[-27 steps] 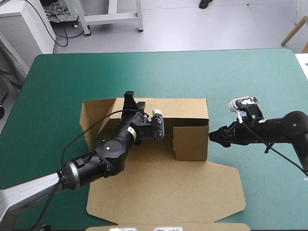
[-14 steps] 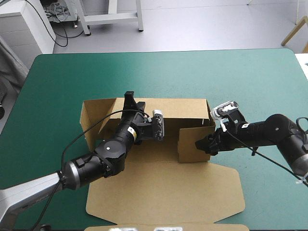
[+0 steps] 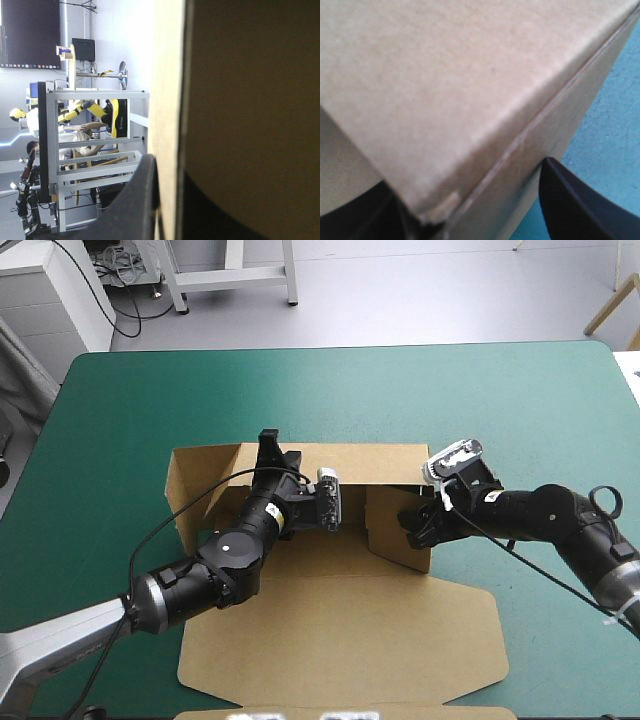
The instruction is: Fold the box
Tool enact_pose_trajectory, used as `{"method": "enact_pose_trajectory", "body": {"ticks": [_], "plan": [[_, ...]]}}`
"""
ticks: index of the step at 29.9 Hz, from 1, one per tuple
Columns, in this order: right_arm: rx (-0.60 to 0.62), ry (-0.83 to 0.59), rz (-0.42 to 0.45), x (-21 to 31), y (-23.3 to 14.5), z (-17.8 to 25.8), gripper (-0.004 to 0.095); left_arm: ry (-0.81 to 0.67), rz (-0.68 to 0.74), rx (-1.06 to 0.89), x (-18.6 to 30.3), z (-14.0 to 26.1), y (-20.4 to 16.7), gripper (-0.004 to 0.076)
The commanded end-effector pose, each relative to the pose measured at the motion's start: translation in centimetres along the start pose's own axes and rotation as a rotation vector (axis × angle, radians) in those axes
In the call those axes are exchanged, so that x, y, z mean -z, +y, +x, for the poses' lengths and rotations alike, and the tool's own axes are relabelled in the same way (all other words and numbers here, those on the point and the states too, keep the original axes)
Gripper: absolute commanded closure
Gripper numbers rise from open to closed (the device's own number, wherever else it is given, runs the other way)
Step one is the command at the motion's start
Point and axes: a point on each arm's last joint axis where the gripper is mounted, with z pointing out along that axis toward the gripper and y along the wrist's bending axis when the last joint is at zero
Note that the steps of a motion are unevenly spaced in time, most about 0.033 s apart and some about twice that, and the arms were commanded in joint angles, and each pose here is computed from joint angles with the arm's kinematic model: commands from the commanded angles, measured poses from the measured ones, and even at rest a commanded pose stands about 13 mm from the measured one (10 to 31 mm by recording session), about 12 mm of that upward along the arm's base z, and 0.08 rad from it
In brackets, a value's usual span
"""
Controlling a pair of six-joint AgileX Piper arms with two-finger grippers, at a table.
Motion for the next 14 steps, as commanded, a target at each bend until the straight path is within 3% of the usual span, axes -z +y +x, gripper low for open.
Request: {"method": "enact_pose_trajectory", "body": {"ticks": [1, 10, 12, 14], "plan": [[0.010, -0.094, -0.002, 1.03, 0.82, -1.41, 0.0418, 0.021, 0.047, 0.111, 0.31, 0.18, -0.35, 0.0733], [-0.037, -0.085, -0.063, 1.04, 1.35, -1.34, 0.0841, 0.000, 0.056, 0.118, 0.36, -0.08, -0.46, 0.0728], [-0.033, -0.086, -0.058, 1.04, 1.31, -1.34, 0.0927, -0.013, 0.060, 0.116, 0.44, -0.30, -0.54, 0.0690], [-0.031, -0.086, -0.055, 1.04, 1.28, -1.35, 0.0925, -0.030, 0.062, 0.110, 0.74, -0.75, -0.66, 0.0623]]}}
